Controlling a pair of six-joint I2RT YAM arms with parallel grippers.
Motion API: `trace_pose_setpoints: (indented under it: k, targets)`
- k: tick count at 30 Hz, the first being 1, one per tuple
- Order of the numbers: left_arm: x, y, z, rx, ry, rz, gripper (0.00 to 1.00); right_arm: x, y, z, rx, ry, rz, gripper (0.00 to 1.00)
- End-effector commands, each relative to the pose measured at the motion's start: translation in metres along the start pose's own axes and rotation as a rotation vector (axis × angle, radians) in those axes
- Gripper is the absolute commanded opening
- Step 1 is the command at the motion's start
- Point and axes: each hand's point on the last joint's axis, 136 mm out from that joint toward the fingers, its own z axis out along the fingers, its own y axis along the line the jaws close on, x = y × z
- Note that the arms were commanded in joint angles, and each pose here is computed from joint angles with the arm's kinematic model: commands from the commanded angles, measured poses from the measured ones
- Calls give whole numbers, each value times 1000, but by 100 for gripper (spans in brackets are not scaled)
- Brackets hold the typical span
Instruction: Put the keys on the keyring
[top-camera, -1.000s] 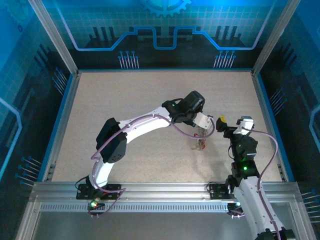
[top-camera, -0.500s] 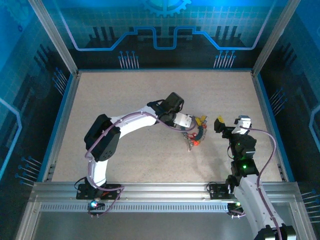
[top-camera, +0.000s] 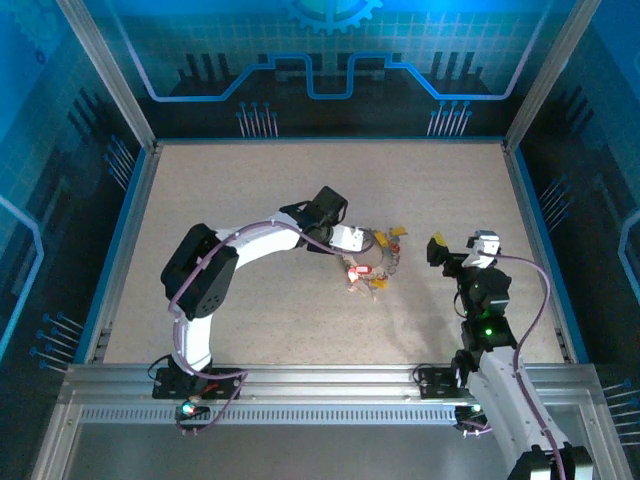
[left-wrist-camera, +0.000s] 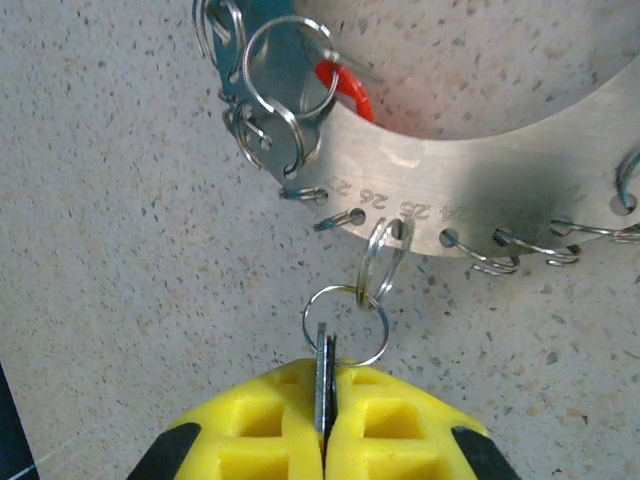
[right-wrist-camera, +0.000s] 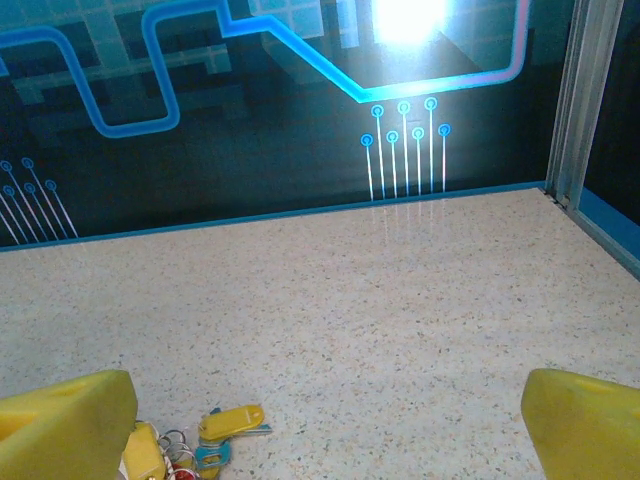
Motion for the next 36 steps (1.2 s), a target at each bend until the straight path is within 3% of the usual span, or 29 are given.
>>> trace_pose_setpoints:
  k: [1, 6, 13, 19, 22, 25, 29, 36]
  targets:
    - [21, -7, 11, 22, 29, -81, 9, 3, -1, 2, -1, -4, 12, 100]
    - [42, -7, 9, -10, 35, -164, 26, 8, -2, 4, -1, 15, 1, 100]
    - [64, -5, -5, -107, 26, -261, 39, 19, 6, 13, -34, 74, -55, 100]
    - [97, 19, -28, -338, 51, -502, 52, 30, 18, 26, -40, 150, -232, 100]
    - [116, 39, -58, -514, 13, -685, 71, 37, 21, 32, -48, 180, -276, 100]
    - [144, 46, -95, -663, -60, -887, 99, 47, 20, 39, -37, 212, -302, 100]
    - [196, 37, -136, -915, -82, -1137, 99, 60, 22, 50, -33, 219, -287, 100]
    - [227, -9, -131, -941, -259, -1359, 99, 66, 56, 84, -149, 218, -392, 100]
